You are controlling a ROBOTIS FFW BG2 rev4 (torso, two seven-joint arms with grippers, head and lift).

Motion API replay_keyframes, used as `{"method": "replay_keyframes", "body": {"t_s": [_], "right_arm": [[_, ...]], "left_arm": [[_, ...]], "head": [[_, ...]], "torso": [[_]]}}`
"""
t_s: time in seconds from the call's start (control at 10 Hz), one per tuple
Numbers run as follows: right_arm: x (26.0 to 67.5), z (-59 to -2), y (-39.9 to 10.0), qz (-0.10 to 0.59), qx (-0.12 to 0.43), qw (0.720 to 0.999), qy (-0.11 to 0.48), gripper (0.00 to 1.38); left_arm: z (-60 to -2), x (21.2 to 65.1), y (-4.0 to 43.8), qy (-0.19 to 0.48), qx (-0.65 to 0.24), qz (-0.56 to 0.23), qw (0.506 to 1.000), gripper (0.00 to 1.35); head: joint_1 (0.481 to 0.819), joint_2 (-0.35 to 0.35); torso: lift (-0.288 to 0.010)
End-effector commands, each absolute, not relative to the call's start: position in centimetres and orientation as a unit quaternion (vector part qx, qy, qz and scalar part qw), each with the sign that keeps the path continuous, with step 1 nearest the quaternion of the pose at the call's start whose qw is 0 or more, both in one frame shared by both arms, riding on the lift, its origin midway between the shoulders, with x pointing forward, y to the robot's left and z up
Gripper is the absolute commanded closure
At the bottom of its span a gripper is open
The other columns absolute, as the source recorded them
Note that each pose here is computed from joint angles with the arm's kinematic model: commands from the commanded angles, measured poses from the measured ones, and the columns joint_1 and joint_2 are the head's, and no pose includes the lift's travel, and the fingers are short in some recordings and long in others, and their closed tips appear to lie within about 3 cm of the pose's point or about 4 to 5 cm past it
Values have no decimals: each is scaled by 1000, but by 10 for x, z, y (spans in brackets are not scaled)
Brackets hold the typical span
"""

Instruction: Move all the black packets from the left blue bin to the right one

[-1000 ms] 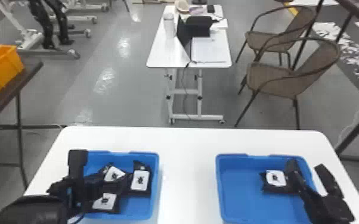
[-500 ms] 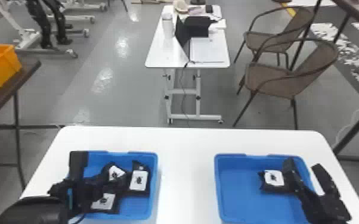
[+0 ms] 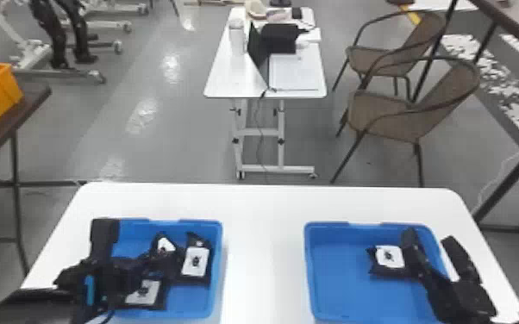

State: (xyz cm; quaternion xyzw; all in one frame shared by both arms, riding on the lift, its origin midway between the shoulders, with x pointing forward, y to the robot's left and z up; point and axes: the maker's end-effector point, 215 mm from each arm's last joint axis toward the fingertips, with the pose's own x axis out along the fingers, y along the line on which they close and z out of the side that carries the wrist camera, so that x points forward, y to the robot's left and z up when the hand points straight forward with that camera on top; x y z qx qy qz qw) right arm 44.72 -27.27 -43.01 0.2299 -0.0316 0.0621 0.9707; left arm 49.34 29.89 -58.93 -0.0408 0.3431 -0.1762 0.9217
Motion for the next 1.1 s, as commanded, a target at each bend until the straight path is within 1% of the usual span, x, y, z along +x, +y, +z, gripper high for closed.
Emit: {"method": "replay_keyframes", "body": {"t_s": [0.0, 0.2, 0.4, 0.5, 0.6, 0.8, 0.9, 1.0], "right_arm": [[446, -431, -273, 61, 233, 970, -31, 116], [447, -431, -272, 62, 235, 970, -31, 116], [450, -428, -267, 69, 235, 969, -35, 116], [451, -425, -265, 72, 235, 969, -37, 116], [455, -420, -261, 77, 233, 969, -41, 113], [473, -402, -240, 120, 212, 969, -48, 116], [483, -392, -234, 133, 194, 970, -55, 116], [492, -385, -231, 141, 190, 970, -61, 116]], "left_arm": [[-577, 485, 295, 335, -46, -186, 922, 1208], [-565, 478, 286, 326, -50, -212, 920, 1208], [-504, 488, 249, 257, -63, -260, 929, 1208], [-467, 500, 217, 213, -69, -302, 926, 1208], [-435, 511, 180, 179, -76, -351, 916, 1208], [-393, 523, 109, 156, -66, -441, 881, 1208], [-382, 527, 80, 151, -67, -473, 866, 1208], [-378, 527, 58, 151, -69, -493, 854, 1208]], "head": [[695, 34], [695, 22], [695, 8], [695, -1], [695, -28], [695, -106], [695, -133], [695, -145]], "torso": [[0], [0], [0], [0], [0], [0], [0], [0]]}}
